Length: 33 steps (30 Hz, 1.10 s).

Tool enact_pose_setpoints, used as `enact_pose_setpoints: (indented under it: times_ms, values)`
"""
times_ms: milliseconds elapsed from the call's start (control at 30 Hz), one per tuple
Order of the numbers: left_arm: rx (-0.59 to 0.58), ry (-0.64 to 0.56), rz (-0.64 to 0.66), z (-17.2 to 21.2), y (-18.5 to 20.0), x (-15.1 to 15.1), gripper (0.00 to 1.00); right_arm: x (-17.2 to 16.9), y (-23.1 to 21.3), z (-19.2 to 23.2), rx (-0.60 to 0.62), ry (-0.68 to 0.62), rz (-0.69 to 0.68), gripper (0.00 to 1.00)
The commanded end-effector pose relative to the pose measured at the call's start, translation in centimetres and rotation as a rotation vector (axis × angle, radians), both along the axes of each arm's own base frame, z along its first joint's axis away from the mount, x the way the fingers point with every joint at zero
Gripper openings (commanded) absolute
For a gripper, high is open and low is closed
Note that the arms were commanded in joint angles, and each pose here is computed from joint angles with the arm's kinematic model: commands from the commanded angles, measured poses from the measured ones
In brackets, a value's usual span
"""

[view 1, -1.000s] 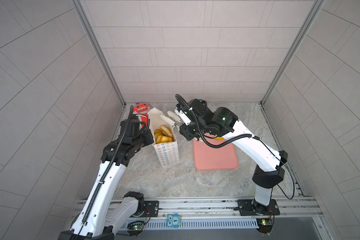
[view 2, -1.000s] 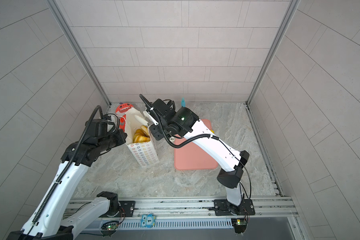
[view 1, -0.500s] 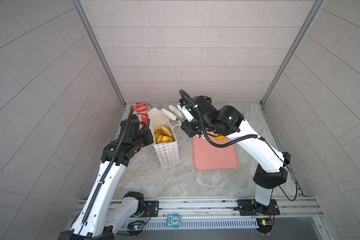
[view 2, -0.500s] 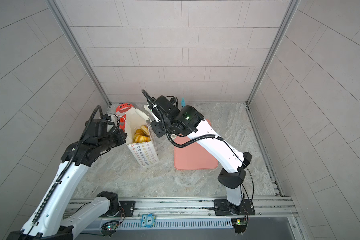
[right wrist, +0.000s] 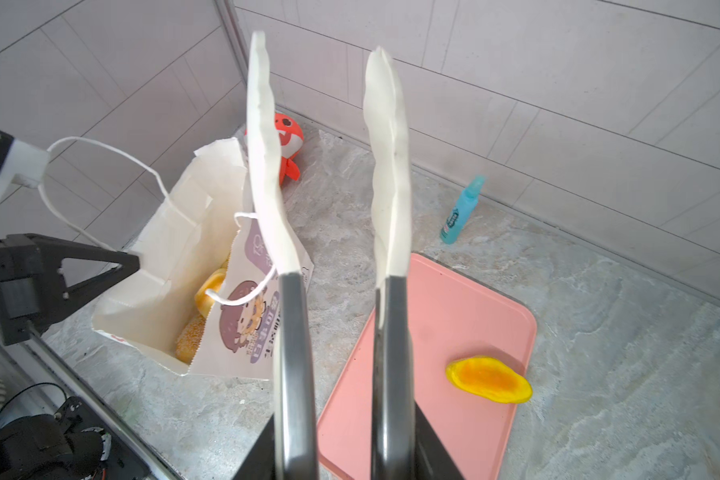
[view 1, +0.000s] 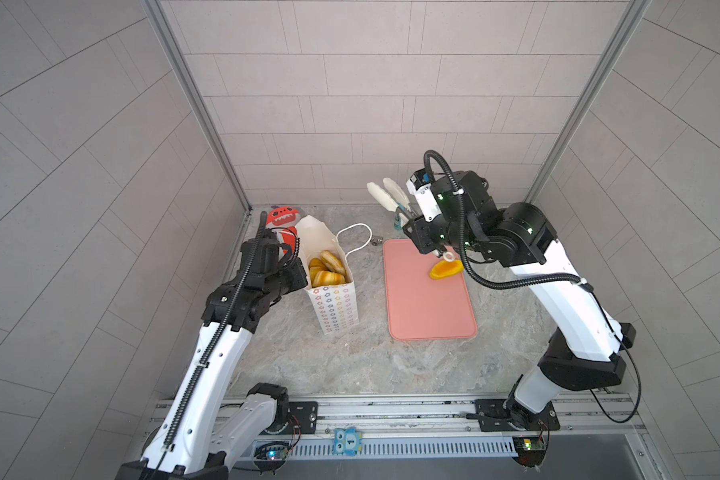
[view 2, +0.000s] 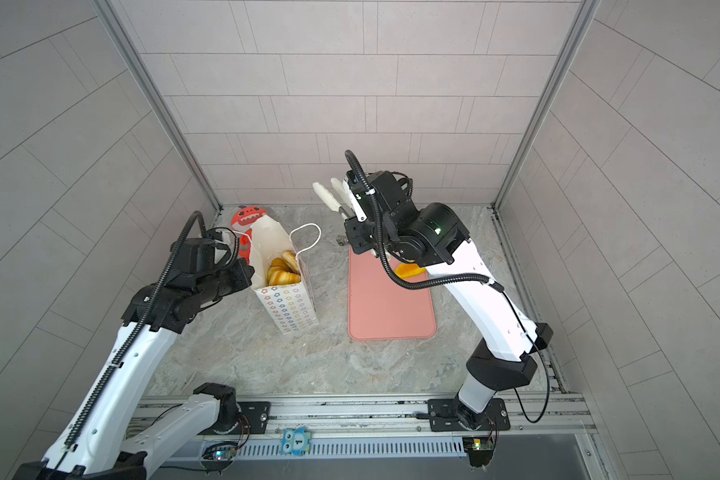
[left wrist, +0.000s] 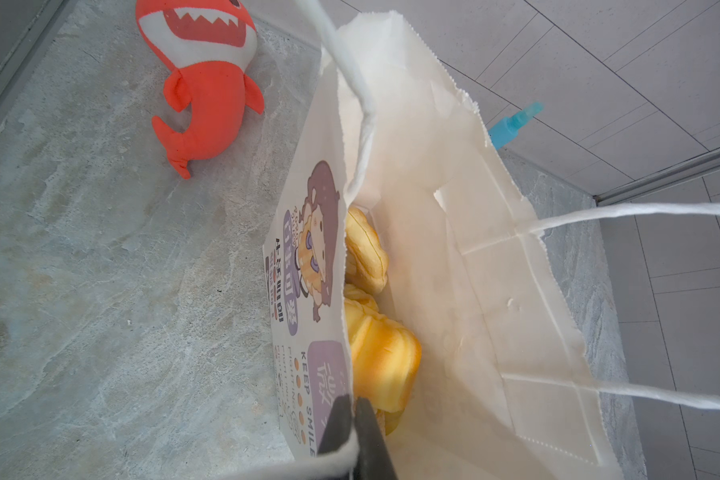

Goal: Place the fake bread into the paper bag
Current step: 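Move the tongs with the right gripper back over the pink tray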

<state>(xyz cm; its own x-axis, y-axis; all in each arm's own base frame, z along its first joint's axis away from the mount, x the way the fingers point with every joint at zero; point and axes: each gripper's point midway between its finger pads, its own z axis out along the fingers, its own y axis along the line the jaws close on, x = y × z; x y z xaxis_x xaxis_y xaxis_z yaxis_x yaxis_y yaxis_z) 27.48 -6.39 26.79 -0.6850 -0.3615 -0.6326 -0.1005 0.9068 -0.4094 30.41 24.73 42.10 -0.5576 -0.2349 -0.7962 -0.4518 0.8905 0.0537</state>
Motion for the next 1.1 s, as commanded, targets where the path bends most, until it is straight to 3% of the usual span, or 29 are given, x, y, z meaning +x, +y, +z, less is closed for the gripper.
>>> enact_pose_setpoints:
  times_ms: [0, 367, 1067]
  values:
    - [0.003, -0.016, 0.001, 0.7, 0.2, -0.2, 0.06, 0.8, -1.9, 0.5, 0.031, -0.024, -0.049, 0.39]
    - [-0.001, -0.015, -0.002, 0.6, 0.1, 0.1, 0.06, 3.1, -9.8, -4.5, 0.156, 0.087, -0.245, 0.39]
    - [-0.003, -0.012, -0.009, 0.4, -0.1, 0.3, 0.06, 3.0, -16.2, -17.7, 0.454, 0.376, -0.436, 0.39]
